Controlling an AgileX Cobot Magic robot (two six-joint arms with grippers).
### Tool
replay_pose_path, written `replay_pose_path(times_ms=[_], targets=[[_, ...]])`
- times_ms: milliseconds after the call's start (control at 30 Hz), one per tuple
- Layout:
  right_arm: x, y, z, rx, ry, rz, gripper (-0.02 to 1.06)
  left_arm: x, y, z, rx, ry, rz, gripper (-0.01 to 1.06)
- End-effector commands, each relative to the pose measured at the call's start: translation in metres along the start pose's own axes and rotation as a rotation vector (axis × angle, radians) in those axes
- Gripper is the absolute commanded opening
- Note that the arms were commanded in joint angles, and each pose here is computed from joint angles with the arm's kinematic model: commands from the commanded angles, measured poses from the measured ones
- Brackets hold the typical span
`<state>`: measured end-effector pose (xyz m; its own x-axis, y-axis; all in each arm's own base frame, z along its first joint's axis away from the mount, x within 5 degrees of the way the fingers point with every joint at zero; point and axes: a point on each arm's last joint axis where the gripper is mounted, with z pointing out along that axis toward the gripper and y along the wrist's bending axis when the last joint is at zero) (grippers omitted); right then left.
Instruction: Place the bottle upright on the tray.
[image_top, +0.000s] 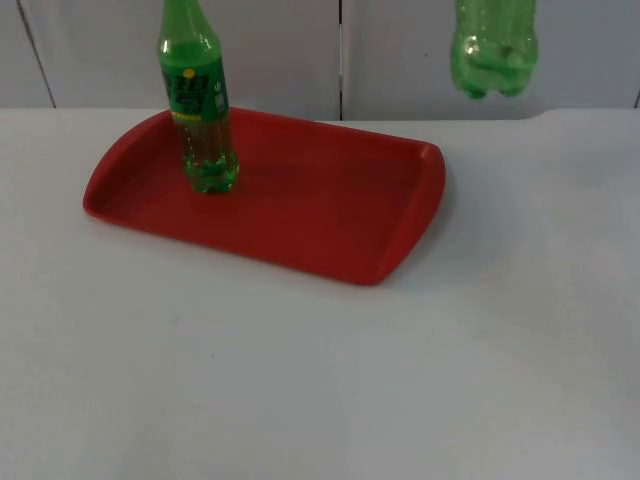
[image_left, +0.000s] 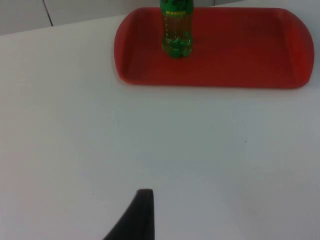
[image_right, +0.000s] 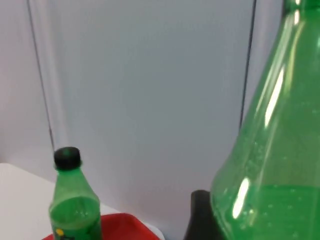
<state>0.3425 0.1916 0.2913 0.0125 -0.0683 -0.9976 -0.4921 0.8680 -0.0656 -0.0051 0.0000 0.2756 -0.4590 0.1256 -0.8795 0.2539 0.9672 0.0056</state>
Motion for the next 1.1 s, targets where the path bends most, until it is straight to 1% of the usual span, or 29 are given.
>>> replay_pose_path(times_ms=[0, 33, 67, 167, 200, 233, 333, 433, 500, 533, 600, 700, 733, 833, 867, 900, 967, 1033, 1067], targets=[[-0.006, 0.003, -0.004, -0.021, -0.078, -0.016, 0.0, 0.001, 0.0, 0.001, 0.003, -0.002, -0.001, 1.05], [-0.004, 0.005, -0.006, -0.04, -0.091, -0.045, 0.0, 0.001, 0.0, 0.001, 0.003, -0.002, -0.001, 1.05], [-0.004, 0.005, -0.006, -0.04, -0.091, -0.045, 0.0, 0.001, 0.0, 0.001, 0.003, -0.002, -0.001, 1.05], [-0.004, 0.01, -0.006, -0.083, -0.126, -0.103, 0.0, 0.001, 0.0, 0.001, 0.003, -0.002, -0.001, 1.05], [-0.005, 0.011, -0.005, -0.096, -0.161, -0.11, 0.0, 0.001, 0.0, 0.001, 0.003, -0.002, -0.001, 1.05], [-0.005, 0.011, -0.005, -0.096, -0.161, -0.11, 0.0, 0.001, 0.0, 0.001, 0.003, -0.002, -0.001, 1.05], [0.002, 0.013, 0.001, -0.1, -0.201, -0.103, 0.0, 0.001, 0.0, 0.001, 0.003, -0.002, -0.001, 1.05], [0.012, 0.014, 0.006, -0.104, -0.2, -0.102, 0.0, 0.001, 0.0, 0.001, 0.003, -0.002, -0.001, 1.05], [0.024, 0.014, 0.011, -0.106, -0.178, -0.097, 0.0, 0.001, 0.0, 0.001, 0.003, -0.002, -0.001, 1.05], [0.024, 0.014, 0.011, -0.106, -0.178, -0.097, 0.0, 0.001, 0.0, 0.001, 0.003, -0.002, -0.001, 1.05], [0.037, 0.015, 0.017, -0.107, -0.186, -0.086, 0.0, 0.001, 0.0, 0.001, 0.003, -0.002, -0.001, 1.05], [0.052, 0.016, 0.023, -0.097, -0.255, -0.058, 0.0, 0.001, 0.0, 0.001, 0.003, -0.002, -0.001, 1.05], [0.052, 0.016, 0.023, -0.097, -0.255, -0.058, 0.0, 0.001, 0.0, 0.001, 0.003, -0.002, -0.001, 1.05], [0.07, 0.014, 0.03, -0.066, -0.367, -0.019, 0.0, 0.001, 0.0, 0.001, 0.003, -0.002, -0.001, 1.05], [0.07, 0.014, 0.03, -0.066, -0.367, -0.019, 0.0, 0.001, 0.0, 0.001, 0.003, -0.002, -0.001, 1.05], [0.078, 0.014, 0.034, -0.065, -0.377, -0.017, 0.0, 0.001, 0.0, 0.001, 0.003, -0.002, -0.001, 1.05], [0.09, 0.015, 0.044, -0.07, -0.362, 0.006, 0.0, 0.001, 0.0, 0.001, 0.003, -0.002, -0.001, 1.05], [0.101, 0.015, 0.057, -0.07, -0.338, 0.005, 0.0, 0.001, 0.0, 0.001, 0.003, -0.002, -0.001, 1.05], [0.101, 0.015, 0.057, -0.07, -0.338, 0.005, 0.0, 0.001, 0.0, 0.001, 0.003, -0.002, -0.001, 1.05]])
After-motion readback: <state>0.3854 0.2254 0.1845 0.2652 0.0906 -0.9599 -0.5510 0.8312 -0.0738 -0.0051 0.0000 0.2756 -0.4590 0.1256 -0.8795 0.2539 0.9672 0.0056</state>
